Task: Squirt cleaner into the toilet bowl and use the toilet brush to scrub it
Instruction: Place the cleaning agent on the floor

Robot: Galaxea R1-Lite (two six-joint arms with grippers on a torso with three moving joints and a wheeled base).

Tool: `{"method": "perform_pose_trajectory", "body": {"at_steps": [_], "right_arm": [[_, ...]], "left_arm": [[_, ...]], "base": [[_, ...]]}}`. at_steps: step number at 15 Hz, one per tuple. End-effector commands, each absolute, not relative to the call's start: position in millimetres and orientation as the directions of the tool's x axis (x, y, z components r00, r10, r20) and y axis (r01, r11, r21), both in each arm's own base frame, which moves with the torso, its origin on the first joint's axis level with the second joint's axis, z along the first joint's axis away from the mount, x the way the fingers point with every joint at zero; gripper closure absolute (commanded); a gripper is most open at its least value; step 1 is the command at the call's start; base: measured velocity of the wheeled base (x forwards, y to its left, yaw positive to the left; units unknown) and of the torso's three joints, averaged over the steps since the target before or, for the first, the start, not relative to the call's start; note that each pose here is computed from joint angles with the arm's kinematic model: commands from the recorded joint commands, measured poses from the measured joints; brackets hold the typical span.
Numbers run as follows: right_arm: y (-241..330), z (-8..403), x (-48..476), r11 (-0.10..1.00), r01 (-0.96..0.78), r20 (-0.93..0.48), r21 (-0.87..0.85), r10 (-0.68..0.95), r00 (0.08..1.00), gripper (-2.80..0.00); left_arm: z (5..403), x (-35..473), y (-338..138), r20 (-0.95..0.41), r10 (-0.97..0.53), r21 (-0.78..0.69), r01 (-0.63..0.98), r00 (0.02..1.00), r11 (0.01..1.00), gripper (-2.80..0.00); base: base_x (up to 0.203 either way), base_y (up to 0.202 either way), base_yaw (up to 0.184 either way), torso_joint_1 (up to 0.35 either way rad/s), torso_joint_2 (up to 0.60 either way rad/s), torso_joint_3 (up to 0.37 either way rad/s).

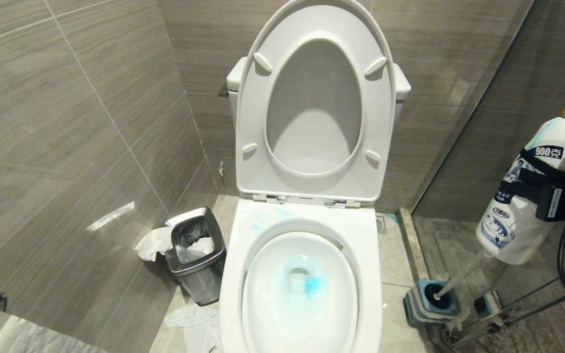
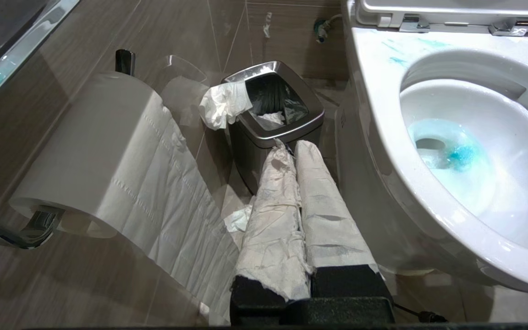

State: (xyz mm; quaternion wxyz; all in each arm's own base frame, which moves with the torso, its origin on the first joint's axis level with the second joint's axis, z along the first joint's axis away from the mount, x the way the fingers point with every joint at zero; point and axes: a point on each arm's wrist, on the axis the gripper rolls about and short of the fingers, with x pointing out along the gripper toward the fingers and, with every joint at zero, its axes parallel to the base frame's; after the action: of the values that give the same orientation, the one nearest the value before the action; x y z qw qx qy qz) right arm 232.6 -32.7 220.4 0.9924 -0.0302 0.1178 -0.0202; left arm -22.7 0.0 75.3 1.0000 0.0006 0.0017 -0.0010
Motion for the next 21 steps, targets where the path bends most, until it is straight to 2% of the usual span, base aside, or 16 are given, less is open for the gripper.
{"method": "perform_pose_trajectory", "body": {"at_steps": [1, 6, 9, 16, 21], "right_arm": [[-35.4, 212.3, 243.1, 0.997, 0.034, -0.25, -0.071, -0.05, 0.967, 0.0], [-39.1, 194.6, 266.7, 0.997, 0.038, -0.244, -0.074, -0.055, 0.968, 0.0], [-42.0, 178.1, 285.3, 0.997, 0.037, -0.256, -0.073, -0.055, 0.965, 0.0], [-45.1, 148.2, 337.8, 0.992, 0.017, -0.186, -0.123, -0.04, 0.982, 0.0], [-13.3, 119.8, 378.5, 0.99, -0.054, -0.131, -0.131, 0.036, 0.991, 0.0]], "left_arm": [[75.5, -22.7, 0.0, -0.002, 0.0, 0.005, 0.0, 1.0, 1.0, 0.0], [75.4, -22.7, 0.0, -0.003, 0.0, 0.009, 0.0, 1.0, 1.0, 0.0], [75.4, -22.7, 0.0, -0.003, 0.001, 0.009, -0.001, 1.0, 1.0, 0.0], [75.2, -22.7, 0.0, -0.005, 0.0, 0.009, 0.0, 1.0, 1.0, 0.0], [75.4, -22.7, 0.0, -0.003, 0.001, 0.016, -0.001, 1.0, 1.0, 0.0]], "base": [[0.0, 0.0, 0.0, 0.0, 0.0, 0.0], [0.0, 0.0, 0.0, 0.001, 0.0, -0.026], [0.0, 0.0, 0.0, 0.002, 0.0, -0.172], [0.0, 0.0, 0.0, 0.005, 0.0, -0.197], [0.0, 0.0, 0.0, 0.002, 0.0, -0.195]]}}
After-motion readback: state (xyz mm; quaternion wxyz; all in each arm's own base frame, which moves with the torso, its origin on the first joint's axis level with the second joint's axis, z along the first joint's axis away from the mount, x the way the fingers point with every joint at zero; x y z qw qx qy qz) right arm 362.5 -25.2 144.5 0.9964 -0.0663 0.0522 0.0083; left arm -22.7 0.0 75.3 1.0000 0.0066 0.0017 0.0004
